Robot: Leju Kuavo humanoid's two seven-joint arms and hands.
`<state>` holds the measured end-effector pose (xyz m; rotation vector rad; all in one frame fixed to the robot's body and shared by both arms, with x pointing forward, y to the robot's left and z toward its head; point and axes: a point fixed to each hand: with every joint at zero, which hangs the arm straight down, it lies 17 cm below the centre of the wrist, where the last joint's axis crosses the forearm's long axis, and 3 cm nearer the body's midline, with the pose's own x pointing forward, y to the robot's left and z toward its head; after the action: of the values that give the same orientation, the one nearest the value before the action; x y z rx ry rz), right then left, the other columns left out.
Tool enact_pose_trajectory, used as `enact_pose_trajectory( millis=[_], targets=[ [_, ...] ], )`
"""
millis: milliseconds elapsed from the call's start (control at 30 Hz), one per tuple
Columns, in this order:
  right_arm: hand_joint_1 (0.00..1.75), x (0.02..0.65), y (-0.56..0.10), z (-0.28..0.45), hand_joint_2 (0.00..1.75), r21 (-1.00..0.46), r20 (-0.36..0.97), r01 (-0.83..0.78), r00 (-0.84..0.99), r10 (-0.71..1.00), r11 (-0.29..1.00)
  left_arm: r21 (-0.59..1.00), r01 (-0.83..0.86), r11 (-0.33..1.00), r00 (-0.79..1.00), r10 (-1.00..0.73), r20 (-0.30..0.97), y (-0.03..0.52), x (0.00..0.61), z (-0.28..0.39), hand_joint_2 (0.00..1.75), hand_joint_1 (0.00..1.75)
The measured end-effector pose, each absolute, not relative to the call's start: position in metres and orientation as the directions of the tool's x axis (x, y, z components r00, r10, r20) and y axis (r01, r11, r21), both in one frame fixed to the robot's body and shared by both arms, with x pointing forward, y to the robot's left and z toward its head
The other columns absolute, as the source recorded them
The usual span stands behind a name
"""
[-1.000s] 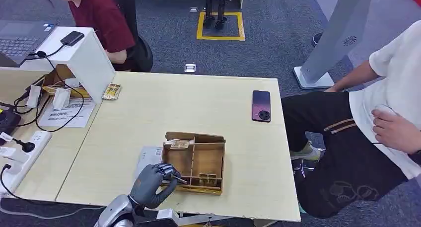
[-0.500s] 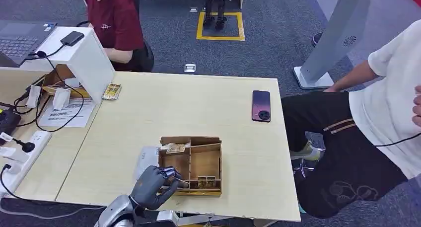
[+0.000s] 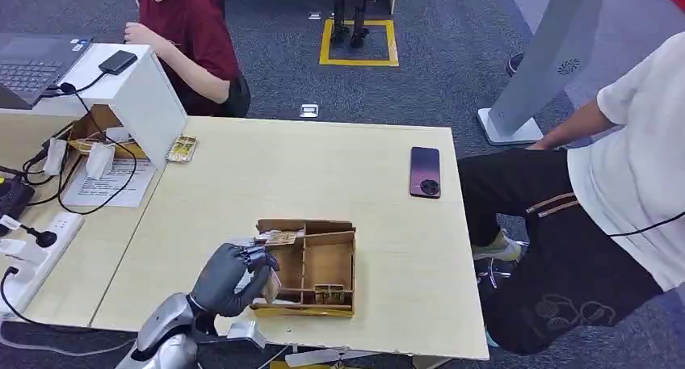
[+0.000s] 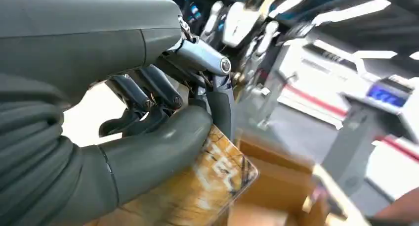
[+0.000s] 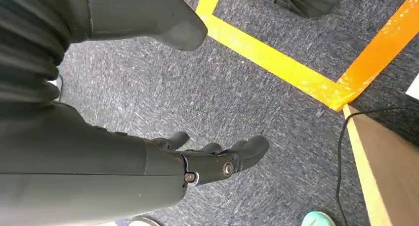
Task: Pass the card to the sensor for recognition and then transmit it.
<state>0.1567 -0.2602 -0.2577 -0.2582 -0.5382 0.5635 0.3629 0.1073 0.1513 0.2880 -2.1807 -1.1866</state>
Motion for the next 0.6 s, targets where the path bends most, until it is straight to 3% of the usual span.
enact_pose_trajectory(
  millis=[233,600],
  targets=[
    [0.00,0.156,-0.261,-0.258,1.75,-0.372,0.415,-0.422,0.721,0.555,0.827,0.832,0.000,0.555,-0.826,-0.469,0.313,0.130,0.366,0.205,1.75,1.75],
    [0.00,0.157,-0.264,-0.257,1.75,-0.380,0.412,-0.412,0.726,0.550,0.828,0.827,-0.087,0.555,-0.801,-0.532,0.274,0.156,0.382,0.225,1.75,1.75]
  ],
)
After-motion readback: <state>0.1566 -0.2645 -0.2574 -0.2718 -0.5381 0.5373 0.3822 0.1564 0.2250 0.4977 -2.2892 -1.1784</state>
